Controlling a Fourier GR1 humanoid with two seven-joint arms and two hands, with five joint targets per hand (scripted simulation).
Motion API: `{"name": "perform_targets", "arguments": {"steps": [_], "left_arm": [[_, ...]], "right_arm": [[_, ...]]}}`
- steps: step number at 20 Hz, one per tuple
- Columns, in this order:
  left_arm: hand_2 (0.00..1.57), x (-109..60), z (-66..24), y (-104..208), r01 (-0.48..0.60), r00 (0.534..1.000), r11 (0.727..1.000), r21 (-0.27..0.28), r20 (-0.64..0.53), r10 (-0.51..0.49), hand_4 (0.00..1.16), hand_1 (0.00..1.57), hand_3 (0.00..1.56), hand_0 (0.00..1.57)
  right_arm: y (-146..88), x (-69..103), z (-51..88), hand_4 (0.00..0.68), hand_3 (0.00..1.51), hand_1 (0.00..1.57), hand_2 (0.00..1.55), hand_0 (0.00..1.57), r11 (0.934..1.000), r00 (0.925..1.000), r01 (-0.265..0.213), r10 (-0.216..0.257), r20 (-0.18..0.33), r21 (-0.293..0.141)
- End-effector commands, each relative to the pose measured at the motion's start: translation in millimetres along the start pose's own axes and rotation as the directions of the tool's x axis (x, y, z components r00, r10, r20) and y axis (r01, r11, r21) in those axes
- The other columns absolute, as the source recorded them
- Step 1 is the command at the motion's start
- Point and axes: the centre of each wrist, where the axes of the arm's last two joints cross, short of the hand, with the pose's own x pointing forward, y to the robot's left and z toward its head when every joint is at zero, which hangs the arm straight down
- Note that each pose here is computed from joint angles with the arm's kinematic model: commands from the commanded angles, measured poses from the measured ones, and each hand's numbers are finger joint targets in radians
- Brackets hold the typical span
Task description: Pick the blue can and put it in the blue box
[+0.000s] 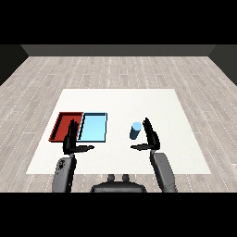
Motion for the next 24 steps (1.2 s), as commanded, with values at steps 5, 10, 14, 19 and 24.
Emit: {"name": "perform_targets", "arguments": {"steps": [5,10,14,19,24], "left_arm": [[0.0,-12.1,6.4,-3.4,0.026,1.0,1.0,-0.001,0.009,-0.026,0.0,0.0,0.0,0.0],[0.0,11.5,-3.2,-5.3,0.019,1.0,1.0,-0.006,0.005,-0.019,0.0,0.0,0.0,0.0],[0.0,-12.4,8.0,7.0,0.047,0.999,0.999,0.007,0.008,-0.048,0.0,0.0,0.0,0.0],[0.0,6.0,6.1,-14.2,-0.006,1.0,1.0,0.008,-0.009,0.006,0.0,0.0,0.0,0.0],[0.0,-4.3,9.6,7.4,0.013,1.0,1.0,-0.009,-0.01,-0.013,0.0,0.0,0.0,0.0]], "right_arm": [[1.9,-6.5,-3.7,0.0,0.0,0.0,0.0,0.0,0.9998,0.9998,-0.019,0.019,-0.003,0.008],[-13.7,-12.4,12.6,0.0,0.0,0.0,0.0,0.0,0.9998,0.9989,-0.014,0.013,-0.045,-0.013],[-16.5,-18.1,-11.7,0.0,0.0,0.0,0.0,0.0,0.9985,0.9977,-0.001,-0.003,-0.068,-0.054],[-14.7,-33.8,-30.9,0.0,0.0,0.0,0.0,0.0,0.9956,0.9915,0.03,-0.041,-0.124,-0.089],[-17.8,-33.2,-21.1,0.0,0.0,0.0,0.0,0.0,0.9935,0.9882,0.015,-0.032,-0.15,-0.113]]}}
